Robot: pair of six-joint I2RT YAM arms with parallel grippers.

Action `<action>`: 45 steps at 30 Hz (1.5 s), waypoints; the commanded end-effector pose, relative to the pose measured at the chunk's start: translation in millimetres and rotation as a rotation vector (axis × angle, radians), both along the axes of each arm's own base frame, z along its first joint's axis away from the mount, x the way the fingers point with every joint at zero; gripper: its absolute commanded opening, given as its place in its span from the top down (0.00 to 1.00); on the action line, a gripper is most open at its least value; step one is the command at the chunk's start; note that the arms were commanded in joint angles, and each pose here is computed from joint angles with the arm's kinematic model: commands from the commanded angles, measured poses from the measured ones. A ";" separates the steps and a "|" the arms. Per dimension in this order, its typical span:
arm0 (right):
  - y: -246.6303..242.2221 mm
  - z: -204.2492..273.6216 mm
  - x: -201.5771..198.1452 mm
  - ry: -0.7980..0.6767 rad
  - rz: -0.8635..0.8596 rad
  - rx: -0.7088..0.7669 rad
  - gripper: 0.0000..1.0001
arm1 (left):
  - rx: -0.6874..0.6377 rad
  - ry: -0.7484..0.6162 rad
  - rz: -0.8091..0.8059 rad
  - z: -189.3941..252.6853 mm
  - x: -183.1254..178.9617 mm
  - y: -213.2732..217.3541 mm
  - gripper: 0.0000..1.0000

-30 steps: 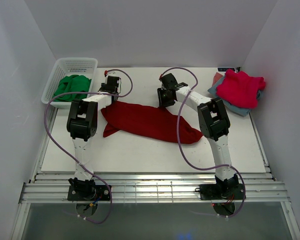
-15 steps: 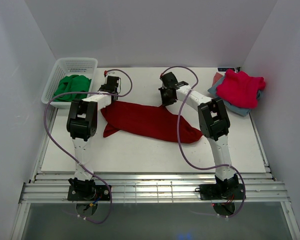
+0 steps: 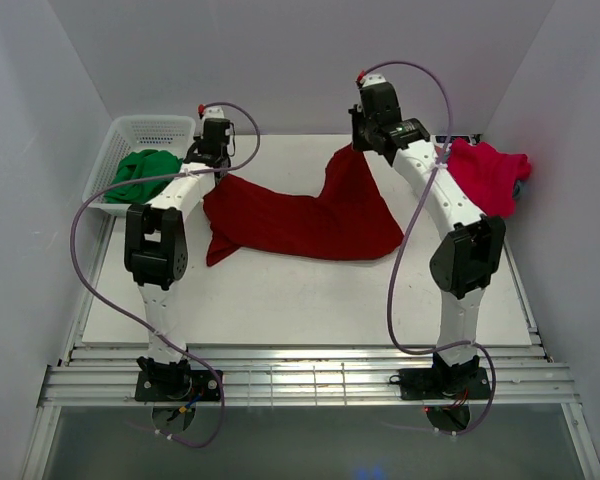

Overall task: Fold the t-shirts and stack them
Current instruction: Flatten out the tshirt

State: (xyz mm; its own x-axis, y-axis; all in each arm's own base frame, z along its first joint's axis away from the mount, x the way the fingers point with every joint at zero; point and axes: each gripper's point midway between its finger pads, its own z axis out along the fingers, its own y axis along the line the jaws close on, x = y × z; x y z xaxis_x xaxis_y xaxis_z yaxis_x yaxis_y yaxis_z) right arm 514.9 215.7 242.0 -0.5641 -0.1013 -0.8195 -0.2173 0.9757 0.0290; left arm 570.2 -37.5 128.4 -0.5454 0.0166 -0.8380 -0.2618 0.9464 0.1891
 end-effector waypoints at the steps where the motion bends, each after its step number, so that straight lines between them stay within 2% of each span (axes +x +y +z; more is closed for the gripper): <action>1: -28.2 57.1 -2.0 -0.117 -0.062 -0.024 0.92 | -0.051 -0.229 -0.017 125.0 2.4 0.2 1.00; 7: -60.2 120.0 -12.3 -0.241 -0.132 -0.032 0.92 | -0.068 -0.345 -0.031 199.9 -2.8 0.6 1.00; 15: -117.2 205.8 -41.1 -0.414 -0.241 -0.046 0.92 | -0.060 -0.443 -0.030 265.6 -23.2 12.3 0.98; 16: -119.4 211.0 -44.6 -0.422 -0.233 -0.038 0.92 | -0.091 -0.469 -0.061 281.0 -24.8 7.7 0.98; 18: -125.7 225.5 -57.7 -0.440 -0.217 -0.025 0.92 | -0.173 -0.448 -0.244 292.3 -29.3 -17.1 0.95; 21: -114.0 247.5 -82.3 -0.473 -0.109 0.026 0.92 | -0.241 -0.462 -0.410 326.9 -48.9 -45.4 0.95; 24: -102.5 283.1 -114.8 -0.558 -0.002 0.098 0.92 | -0.287 -0.541 -0.496 373.4 -82.6 -56.0 1.00; 27: -96.8 326.6 -153.9 -0.671 0.093 0.162 0.92 | -0.328 -0.655 -0.597 427.9 -132.5 -66.5 1.00; 28: -92.8 334.2 -164.6 -0.696 0.130 0.179 0.92 | -0.329 -0.714 -0.635 452.9 -159.9 -67.4 1.00; 31: -96.7 376.1 -208.1 -0.835 0.183 0.229 0.92 | -0.367 -0.793 -0.725 484.1 -202.6 -76.0 1.00; 32: -101.5 392.2 -229.5 -0.889 0.192 0.246 0.92 | -0.374 -0.840 -0.749 501.5 -228.5 -75.6 1.00; 38: -122.6 464.6 -318.7 -1.152 0.223 0.345 0.92 | -0.444 -1.015 -0.840 558.5 -308.9 -77.1 1.00; 43: -136.7 496.0 -370.2 -1.295 0.235 0.401 0.92 | -0.461 -1.174 -0.896 598.9 -375.5 -72.1 1.00; 45: -139.5 507.2 -388.9 -1.347 0.252 0.433 0.92 | -0.470 -1.215 -0.898 607.0 -387.9 -70.1 1.00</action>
